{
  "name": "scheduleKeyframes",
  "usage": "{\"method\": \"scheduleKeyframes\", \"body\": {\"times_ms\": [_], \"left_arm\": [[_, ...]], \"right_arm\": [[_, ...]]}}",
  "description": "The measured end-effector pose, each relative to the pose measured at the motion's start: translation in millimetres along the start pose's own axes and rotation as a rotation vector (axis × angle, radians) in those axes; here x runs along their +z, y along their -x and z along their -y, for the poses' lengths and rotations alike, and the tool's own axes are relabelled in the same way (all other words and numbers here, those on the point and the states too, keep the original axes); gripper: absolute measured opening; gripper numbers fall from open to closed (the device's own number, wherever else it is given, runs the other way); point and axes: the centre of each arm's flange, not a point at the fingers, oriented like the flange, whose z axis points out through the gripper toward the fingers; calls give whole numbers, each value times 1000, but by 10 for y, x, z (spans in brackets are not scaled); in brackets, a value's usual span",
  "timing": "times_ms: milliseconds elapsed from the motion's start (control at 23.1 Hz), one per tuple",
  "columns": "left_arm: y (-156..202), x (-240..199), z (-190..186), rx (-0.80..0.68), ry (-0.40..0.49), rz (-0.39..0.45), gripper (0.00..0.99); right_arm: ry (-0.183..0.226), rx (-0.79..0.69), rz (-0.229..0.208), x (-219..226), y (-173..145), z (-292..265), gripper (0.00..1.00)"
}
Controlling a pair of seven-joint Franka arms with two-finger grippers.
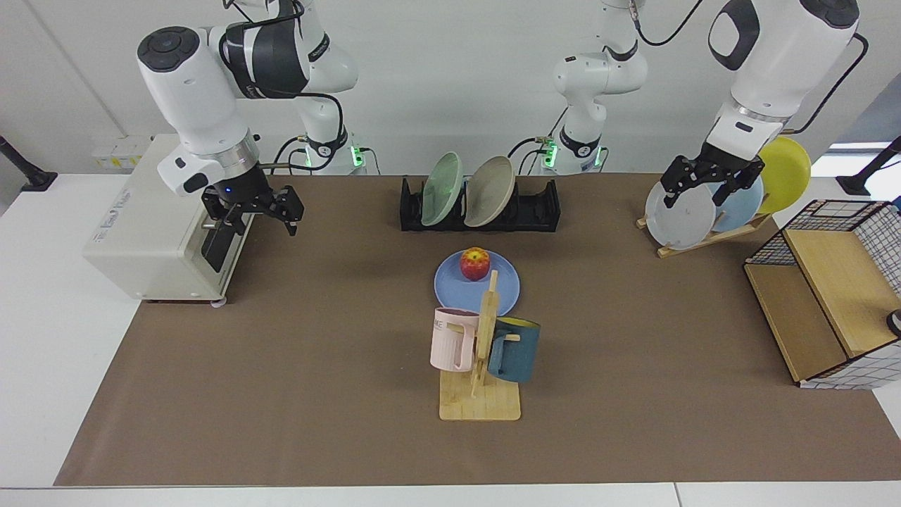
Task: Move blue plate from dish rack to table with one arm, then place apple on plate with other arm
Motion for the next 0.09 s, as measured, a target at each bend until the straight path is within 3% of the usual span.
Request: {"method": "scheduleKeyframes", "body": {"times_ms": [87], "left_arm": [[0,1,0,0,0,0,991]], "right_arm": [[0,8,1,5,-2,-26,1000]]}}
